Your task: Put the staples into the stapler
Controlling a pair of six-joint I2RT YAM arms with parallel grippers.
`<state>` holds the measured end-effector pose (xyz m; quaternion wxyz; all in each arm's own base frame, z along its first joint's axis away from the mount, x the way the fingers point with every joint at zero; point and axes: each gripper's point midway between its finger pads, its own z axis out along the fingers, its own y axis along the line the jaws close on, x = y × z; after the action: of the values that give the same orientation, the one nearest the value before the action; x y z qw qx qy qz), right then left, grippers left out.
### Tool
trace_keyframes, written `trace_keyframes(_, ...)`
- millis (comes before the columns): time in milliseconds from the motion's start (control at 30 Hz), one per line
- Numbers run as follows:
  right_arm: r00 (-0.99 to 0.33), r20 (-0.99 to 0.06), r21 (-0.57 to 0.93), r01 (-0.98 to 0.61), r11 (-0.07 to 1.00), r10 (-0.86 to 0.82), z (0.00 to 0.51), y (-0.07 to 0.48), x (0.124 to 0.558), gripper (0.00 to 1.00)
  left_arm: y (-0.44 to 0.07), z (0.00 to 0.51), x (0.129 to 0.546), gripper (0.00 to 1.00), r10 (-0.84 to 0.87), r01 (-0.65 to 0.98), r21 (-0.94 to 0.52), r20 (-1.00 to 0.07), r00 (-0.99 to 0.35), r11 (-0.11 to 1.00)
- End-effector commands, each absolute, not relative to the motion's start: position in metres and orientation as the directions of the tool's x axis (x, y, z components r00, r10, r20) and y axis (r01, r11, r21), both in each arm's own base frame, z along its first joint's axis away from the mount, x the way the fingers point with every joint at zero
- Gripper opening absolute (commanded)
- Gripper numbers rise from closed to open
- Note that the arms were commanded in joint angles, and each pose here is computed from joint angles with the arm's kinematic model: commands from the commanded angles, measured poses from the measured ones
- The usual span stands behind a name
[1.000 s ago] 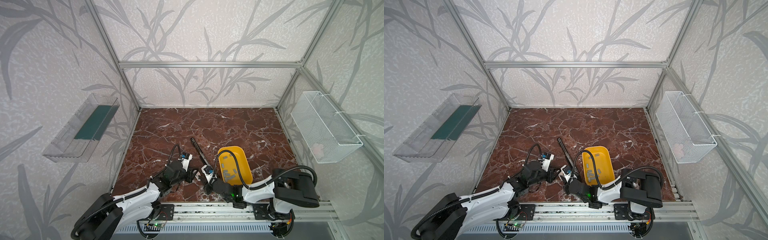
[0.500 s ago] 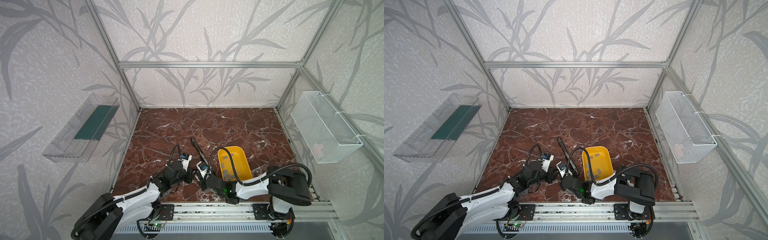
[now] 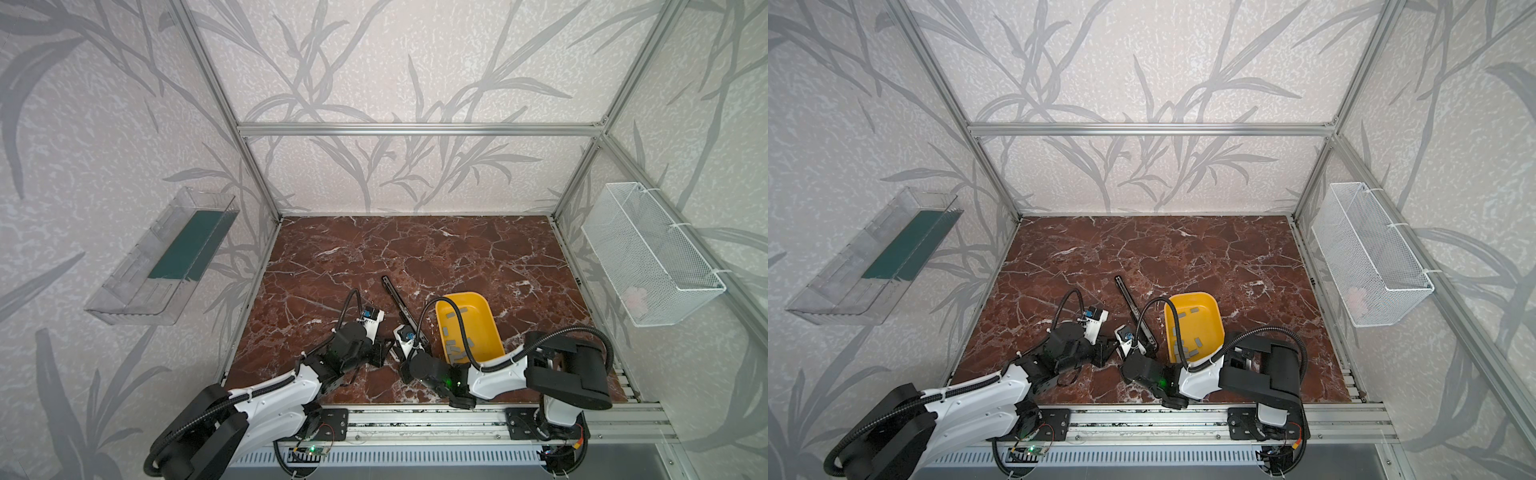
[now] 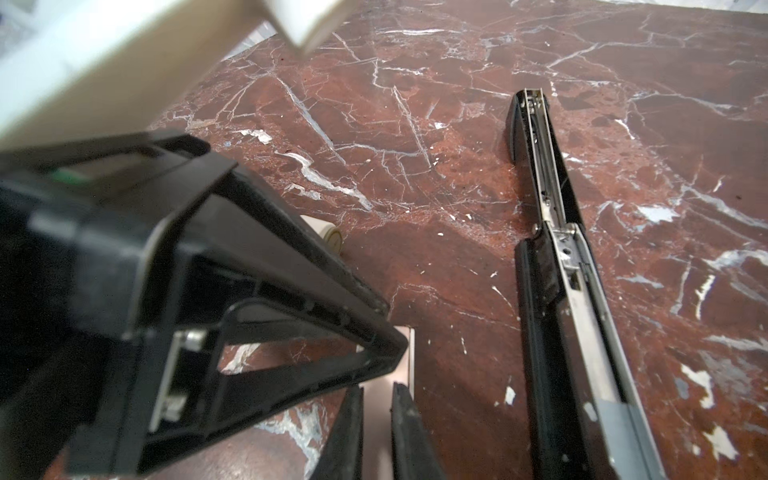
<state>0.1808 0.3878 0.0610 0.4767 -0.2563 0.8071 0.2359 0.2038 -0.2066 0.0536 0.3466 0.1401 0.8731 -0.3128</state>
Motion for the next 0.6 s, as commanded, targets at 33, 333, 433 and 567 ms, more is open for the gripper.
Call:
trace_keyframes(33,-0.436,-0.863,0.087,-0.625,0.776,-0.255,0.032,0.375,0.175,0.16,-0.209,0.051,0.203,0.23,0.041,0.48,-0.444,-0.7,-0.713,0.757)
trace_keyframes(333,-0.455,-0.852,0.088,-0.611,0.786,-0.258,0.016,0.368,0.172,0.16,-0.209,0.049,0.204,0.22,0.043,0.477,-0.443,-0.698,-0.715,0.759)
trace_keyframes(433,-0.459,-0.849,0.085,-0.608,0.79,-0.262,0.012,0.366,0.171,0.16,-0.21,0.049,0.204,0.22,0.045,0.48,-0.443,-0.698,-0.715,0.757)
trace_keyframes(567,-0.462,-0.84,0.066,-0.607,0.792,-0.284,0.002,0.363,0.168,0.16,-0.21,0.048,0.204,0.22,0.048,0.48,-0.442,-0.695,-0.717,0.758)
